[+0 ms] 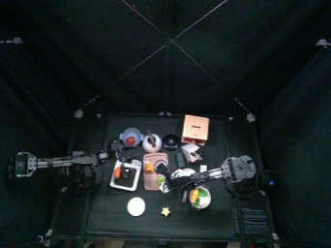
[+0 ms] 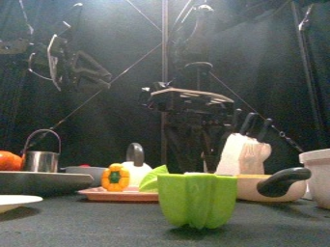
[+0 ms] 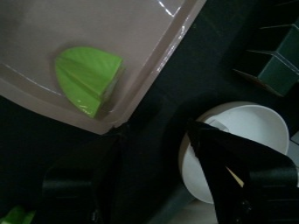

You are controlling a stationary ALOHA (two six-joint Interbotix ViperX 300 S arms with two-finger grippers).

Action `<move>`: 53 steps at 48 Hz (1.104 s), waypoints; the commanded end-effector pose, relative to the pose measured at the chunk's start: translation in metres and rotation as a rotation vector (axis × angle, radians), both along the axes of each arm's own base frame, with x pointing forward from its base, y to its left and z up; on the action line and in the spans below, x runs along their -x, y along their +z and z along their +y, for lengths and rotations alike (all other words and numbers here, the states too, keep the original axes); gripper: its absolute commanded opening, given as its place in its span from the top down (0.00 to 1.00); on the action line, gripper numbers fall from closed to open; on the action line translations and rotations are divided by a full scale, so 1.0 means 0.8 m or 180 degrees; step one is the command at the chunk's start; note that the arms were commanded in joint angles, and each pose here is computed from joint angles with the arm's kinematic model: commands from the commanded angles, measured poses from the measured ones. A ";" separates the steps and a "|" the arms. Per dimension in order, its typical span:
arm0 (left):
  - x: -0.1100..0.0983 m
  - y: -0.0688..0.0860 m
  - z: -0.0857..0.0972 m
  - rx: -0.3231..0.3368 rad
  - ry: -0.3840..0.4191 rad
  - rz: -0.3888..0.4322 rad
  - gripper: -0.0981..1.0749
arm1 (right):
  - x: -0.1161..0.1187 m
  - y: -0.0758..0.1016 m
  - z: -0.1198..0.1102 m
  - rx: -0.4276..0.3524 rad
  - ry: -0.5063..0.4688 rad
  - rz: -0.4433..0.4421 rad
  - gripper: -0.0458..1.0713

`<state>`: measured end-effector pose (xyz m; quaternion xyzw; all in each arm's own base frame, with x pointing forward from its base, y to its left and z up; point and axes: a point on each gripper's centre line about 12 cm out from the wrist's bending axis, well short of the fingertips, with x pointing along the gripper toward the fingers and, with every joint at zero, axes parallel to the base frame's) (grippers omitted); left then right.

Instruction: Grab starfruit bottom

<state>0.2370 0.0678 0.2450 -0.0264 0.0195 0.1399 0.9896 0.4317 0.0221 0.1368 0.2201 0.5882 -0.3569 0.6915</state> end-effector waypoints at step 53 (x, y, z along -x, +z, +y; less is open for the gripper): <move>-0.001 0.006 0.001 -0.0021 0.0010 -0.0055 0.24 | -0.042 0.027 0.175 -0.0321 0.1887 -0.0257 0.16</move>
